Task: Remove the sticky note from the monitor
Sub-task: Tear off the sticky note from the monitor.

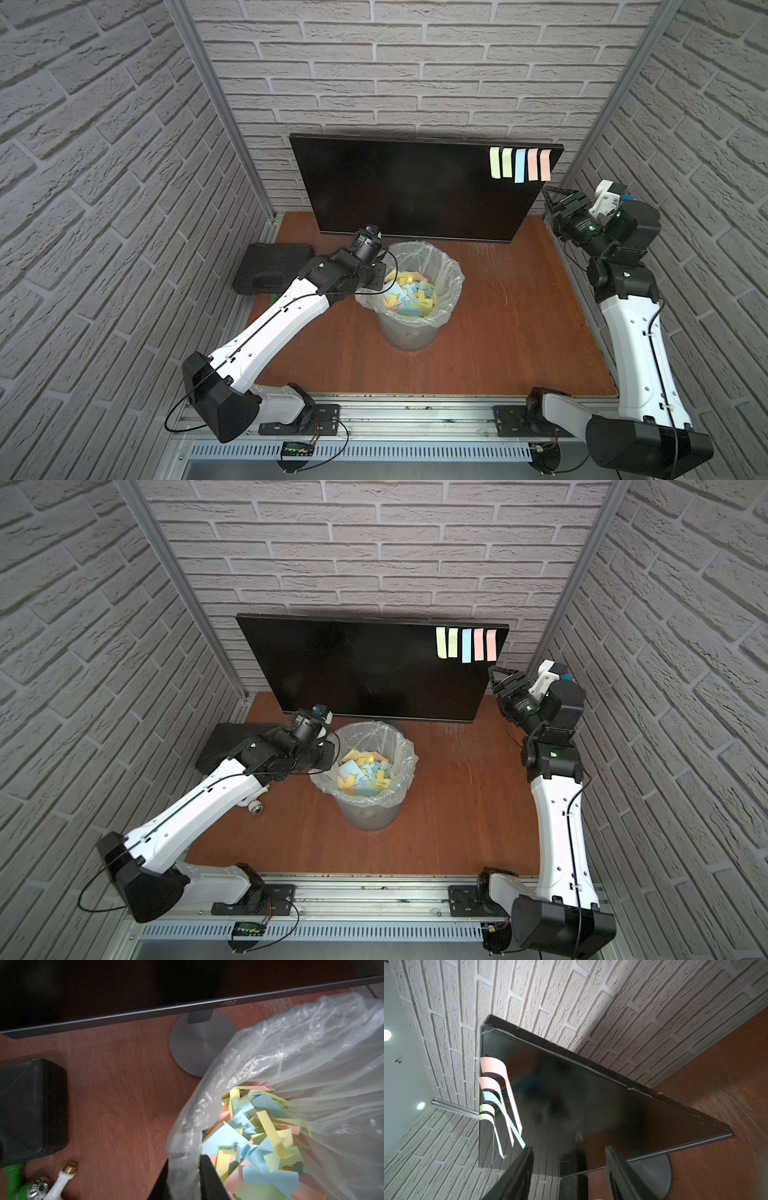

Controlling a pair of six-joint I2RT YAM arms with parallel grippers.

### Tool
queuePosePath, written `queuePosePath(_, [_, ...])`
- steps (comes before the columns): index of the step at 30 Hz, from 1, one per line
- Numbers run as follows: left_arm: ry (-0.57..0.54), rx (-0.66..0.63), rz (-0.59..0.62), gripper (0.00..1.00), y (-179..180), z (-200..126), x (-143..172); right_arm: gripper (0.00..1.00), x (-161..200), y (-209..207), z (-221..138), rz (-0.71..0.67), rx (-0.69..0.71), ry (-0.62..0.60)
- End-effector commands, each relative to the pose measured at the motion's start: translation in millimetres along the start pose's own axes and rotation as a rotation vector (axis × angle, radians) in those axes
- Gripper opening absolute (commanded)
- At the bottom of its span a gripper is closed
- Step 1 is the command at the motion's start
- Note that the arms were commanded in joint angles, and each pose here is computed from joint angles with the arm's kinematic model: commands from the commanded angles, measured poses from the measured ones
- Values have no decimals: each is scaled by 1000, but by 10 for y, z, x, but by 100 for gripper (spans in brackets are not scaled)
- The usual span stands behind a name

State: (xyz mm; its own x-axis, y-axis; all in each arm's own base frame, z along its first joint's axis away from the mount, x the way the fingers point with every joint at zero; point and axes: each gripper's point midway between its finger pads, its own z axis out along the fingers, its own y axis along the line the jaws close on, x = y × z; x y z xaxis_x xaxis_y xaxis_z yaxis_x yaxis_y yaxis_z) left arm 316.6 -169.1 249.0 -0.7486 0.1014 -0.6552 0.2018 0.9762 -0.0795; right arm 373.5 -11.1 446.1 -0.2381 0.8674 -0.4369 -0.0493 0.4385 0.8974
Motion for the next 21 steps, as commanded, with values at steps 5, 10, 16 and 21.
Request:
queuePosePath(5, [-9, 5, 3, 20, -31, 50, -11, 60, -122, 373, -87, -63, -120, -35])
queuePosePath(10, [-9, 0, 2, 21, -13, 47, 10, 60, -199, 409, -43, -44, -145, -50])
queuePosePath(16, [-10, -2, 2, 23, -10, 48, 6, 56, -256, 487, 21, -45, -173, -46])
queuePosePath(21, [-12, -1, 0, 23, -13, 43, -1, 52, -282, 540, 82, -45, -196, -34])
